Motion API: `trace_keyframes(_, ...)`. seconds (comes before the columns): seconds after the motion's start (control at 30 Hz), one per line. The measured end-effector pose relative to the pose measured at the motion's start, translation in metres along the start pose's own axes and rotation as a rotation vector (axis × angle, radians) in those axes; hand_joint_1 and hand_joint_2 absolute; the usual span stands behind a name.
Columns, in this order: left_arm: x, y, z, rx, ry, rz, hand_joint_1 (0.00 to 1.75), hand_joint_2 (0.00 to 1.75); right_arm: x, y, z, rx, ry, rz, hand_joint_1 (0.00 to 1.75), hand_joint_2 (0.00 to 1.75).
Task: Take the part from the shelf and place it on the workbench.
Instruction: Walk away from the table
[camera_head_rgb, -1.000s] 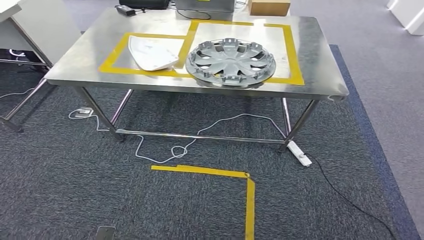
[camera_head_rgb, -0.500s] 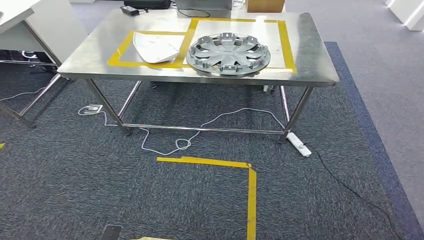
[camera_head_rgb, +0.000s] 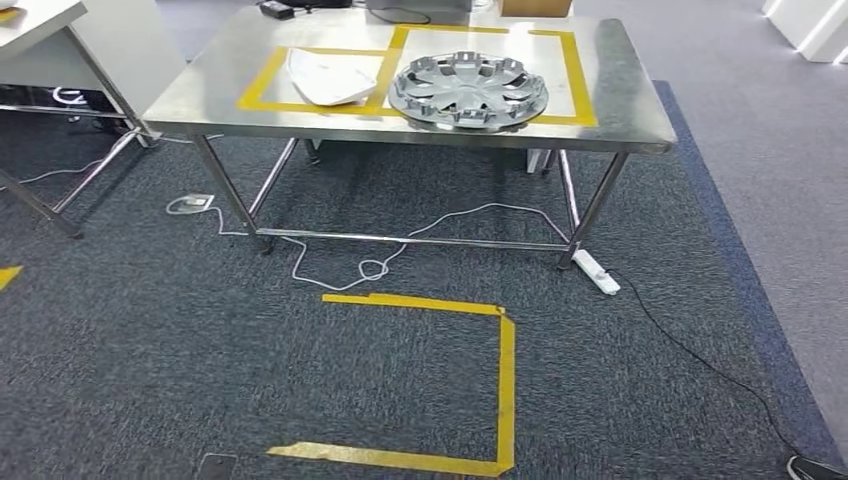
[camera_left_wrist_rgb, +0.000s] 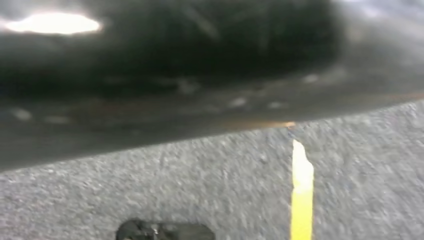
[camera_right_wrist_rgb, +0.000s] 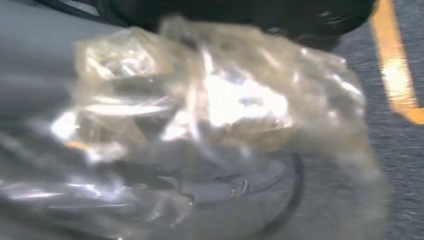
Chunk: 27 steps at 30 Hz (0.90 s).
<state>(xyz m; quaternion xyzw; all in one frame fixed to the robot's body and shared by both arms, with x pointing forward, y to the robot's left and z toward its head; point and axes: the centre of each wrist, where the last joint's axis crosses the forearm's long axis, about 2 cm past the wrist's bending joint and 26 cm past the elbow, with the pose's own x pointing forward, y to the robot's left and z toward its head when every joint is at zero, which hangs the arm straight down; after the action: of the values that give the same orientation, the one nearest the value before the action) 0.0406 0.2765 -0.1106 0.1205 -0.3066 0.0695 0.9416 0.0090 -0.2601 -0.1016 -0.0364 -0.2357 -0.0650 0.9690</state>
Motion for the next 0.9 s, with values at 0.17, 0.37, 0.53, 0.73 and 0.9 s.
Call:
trace_keyframes(0.17, -0.0009, 0.0009, 0.0003, 0.002, -0.001, -0.001, 0.00, 0.00, -0.0003, -0.0004, -0.0002, 0.004, 0.002, 0.001, 0.00, 0.00)
trace_keyframes(0.37, -0.0002, -0.0002, 0.0002, -0.001, -0.008, 0.001, 0.00, 0.00, 0.0036, -0.0015, -0.0022, 0.008, -0.006, 0.004, 0.00, 0.00)
trace_keyframes(0.53, -0.0027, 0.0011, 0.0012, -0.005, -0.010, 0.003, 0.00, 0.00, -0.0006, -0.0021, -0.0003, 0.014, 0.003, 0.007, 0.00, 0.00)
trace_keyframes(0.73, -0.0043, 0.0017, 0.0019, -0.026, -0.029, 0.008, 0.00, 0.00, -0.0003, -0.0017, -0.0005, 0.024, -0.001, 0.012, 0.00, 0.00)
trace_keyframes(0.9, -0.0020, 0.0035, 0.0000, -0.025, -0.052, 0.005, 0.00, 0.00, 0.0002, 0.0010, -0.0011, 0.035, -0.008, 0.022, 0.00, 0.00)
